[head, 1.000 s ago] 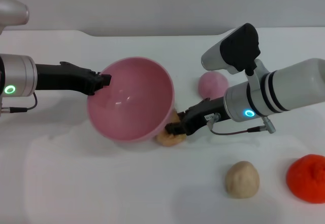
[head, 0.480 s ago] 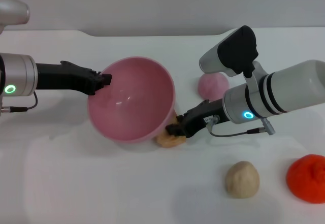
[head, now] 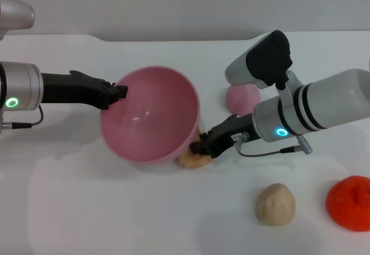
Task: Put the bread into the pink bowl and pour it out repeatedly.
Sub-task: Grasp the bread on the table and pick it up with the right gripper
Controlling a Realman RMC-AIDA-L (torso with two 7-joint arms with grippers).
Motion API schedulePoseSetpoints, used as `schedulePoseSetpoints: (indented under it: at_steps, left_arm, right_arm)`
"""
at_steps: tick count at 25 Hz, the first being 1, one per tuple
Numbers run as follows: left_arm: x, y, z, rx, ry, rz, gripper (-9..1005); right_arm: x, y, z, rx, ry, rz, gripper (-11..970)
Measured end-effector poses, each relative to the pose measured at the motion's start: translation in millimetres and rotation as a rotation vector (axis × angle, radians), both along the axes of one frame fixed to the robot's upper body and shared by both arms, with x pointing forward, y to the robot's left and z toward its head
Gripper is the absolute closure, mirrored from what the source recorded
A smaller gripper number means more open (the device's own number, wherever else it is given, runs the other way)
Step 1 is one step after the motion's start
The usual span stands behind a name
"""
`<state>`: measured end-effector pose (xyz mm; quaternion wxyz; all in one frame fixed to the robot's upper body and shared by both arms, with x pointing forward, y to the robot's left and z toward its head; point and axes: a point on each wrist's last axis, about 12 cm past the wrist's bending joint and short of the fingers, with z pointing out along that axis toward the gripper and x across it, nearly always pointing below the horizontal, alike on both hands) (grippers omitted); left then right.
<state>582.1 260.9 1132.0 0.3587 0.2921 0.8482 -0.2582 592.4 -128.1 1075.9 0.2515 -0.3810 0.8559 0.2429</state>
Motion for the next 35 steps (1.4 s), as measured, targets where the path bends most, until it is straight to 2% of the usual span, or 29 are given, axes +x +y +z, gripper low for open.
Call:
schedulePoseSetpoints:
  at_steps: [18,35]
  left_arm:
    - [-0.1,0,-0.2,0.001,0.0,-0.002,954]
    - [1.3,3,1.2,0.0,-0.006,0.014,953]
  right_arm:
    - [0.4,1,0.5,0.0,-0.001,0.002,812]
    - [-0.6,-10,-1.1,0.02,-0.029,-0.05,839]
